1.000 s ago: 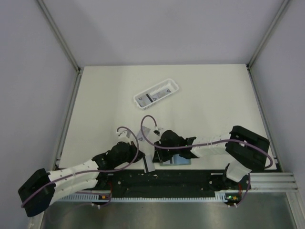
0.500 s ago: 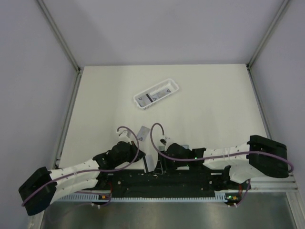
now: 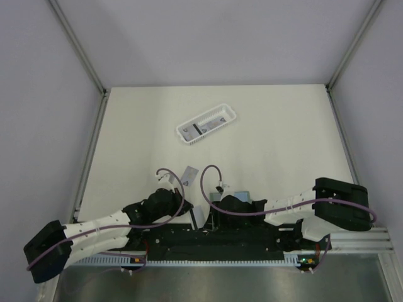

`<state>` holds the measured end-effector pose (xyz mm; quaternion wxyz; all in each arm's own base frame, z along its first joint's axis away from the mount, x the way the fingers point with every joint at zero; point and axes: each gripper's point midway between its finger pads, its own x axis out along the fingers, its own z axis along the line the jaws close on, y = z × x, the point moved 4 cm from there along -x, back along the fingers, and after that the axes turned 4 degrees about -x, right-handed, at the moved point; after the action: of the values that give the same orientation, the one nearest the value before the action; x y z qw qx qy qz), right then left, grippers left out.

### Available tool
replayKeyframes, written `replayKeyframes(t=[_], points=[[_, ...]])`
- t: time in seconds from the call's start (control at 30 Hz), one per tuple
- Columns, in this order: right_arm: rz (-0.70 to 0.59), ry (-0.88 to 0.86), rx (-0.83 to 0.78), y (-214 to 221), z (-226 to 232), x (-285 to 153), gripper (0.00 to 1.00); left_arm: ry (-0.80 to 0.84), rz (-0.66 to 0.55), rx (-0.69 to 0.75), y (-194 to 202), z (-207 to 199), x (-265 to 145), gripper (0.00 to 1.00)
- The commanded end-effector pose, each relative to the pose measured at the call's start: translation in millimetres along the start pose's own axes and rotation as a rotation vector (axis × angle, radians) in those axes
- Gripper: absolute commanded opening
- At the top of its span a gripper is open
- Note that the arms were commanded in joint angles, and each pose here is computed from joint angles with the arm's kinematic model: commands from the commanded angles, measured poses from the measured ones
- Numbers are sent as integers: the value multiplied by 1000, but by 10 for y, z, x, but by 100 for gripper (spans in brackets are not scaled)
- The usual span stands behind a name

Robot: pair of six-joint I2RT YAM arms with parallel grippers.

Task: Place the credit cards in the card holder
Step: Pick up the credit card from the center of the board.

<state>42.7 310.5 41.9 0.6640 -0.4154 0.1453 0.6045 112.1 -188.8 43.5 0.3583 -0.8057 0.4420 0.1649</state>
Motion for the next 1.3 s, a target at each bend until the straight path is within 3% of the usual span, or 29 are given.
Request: replayKeyframes(t=[0.0, 0.6, 0.83, 1.0, 1.17, 1.27], points=[[-51, -34, 12, -64, 105, 67, 45, -96, 46, -6, 196, 350, -37, 0], [-133, -21, 143, -82, -53, 277, 40, -101, 40, -11, 194, 358, -43, 0], [-192, -53, 133, -142, -69, 240, 11, -99, 40, -11, 194, 350, -45, 0], [-236, -170, 112, -229, 107, 125, 0, -99, 21, -19, 132, 285, -71, 0], [-266, -126, 75, -336, 143, -68, 0, -16, -109, -22, -211, -91, -212, 39], [-302, -52, 44, -445, 106, -235, 0, 59, -207, -7, -450, -343, -354, 56]])
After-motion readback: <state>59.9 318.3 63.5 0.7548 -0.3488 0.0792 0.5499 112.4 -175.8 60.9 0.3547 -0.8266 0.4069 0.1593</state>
